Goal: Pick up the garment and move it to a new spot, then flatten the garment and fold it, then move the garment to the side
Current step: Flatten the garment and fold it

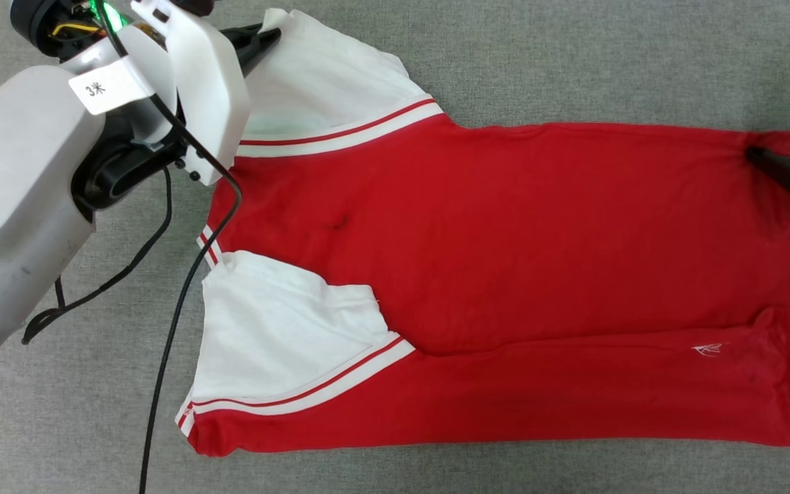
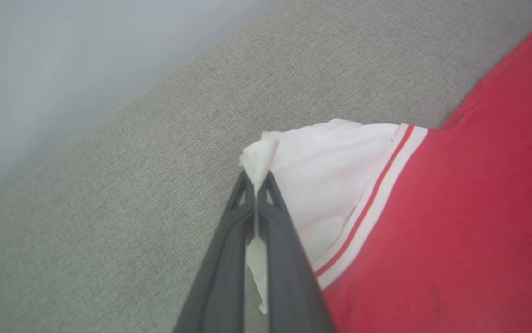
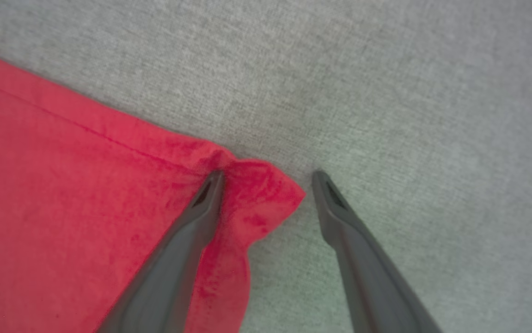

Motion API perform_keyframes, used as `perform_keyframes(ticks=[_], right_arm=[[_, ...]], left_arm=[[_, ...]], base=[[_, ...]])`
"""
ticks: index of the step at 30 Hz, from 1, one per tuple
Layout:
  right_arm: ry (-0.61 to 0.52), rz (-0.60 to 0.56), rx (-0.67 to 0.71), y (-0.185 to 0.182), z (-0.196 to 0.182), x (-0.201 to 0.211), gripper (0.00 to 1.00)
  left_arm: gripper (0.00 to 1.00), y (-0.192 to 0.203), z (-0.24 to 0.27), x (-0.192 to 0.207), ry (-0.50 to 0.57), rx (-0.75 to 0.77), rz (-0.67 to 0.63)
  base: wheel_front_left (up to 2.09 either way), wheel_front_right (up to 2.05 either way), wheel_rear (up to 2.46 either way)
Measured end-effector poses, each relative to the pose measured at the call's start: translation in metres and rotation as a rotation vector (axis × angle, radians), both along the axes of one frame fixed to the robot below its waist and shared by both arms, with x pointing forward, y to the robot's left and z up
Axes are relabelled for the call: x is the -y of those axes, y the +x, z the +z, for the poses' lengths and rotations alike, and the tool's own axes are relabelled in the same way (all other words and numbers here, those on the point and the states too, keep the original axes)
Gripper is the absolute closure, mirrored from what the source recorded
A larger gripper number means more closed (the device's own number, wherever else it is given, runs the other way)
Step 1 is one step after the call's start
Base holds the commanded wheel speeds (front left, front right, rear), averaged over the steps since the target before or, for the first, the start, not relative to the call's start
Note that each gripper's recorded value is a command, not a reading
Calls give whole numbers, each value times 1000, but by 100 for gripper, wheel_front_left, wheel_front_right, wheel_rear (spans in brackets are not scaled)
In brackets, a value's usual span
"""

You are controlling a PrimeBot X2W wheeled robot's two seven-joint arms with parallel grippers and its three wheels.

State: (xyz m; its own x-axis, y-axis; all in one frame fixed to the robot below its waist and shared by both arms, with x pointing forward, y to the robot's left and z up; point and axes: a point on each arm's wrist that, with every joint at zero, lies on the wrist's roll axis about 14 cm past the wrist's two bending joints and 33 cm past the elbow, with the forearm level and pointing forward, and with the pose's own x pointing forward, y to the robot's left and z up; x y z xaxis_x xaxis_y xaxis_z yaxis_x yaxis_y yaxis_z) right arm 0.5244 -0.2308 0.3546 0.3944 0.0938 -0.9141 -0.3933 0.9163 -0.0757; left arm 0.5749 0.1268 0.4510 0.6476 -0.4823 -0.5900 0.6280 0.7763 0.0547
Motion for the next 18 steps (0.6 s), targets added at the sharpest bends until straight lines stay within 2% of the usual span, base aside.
perform_keyframes(ticks=[1,3,6,11,18], right_arm=[[5,0,3,0,0,0,0],[15,2,26,1,2,0,100],[34,1,59,3,6,-2,100],[96,13,195,12,28,-13,100],[170,32,338,0,60,-23,100]], left_arm=[[100,0,0,0,-1,2,1],[100,1,2,-2,-2,8,4],[100,1,5,-5,-3,19,12],[100,-6,14,-7,-19,41,23],[100,-34,30,-13,-46,70,40]], base=[[0,0,0],[0,0,0],[0,0,0],[0,0,0],[0,0,0]])
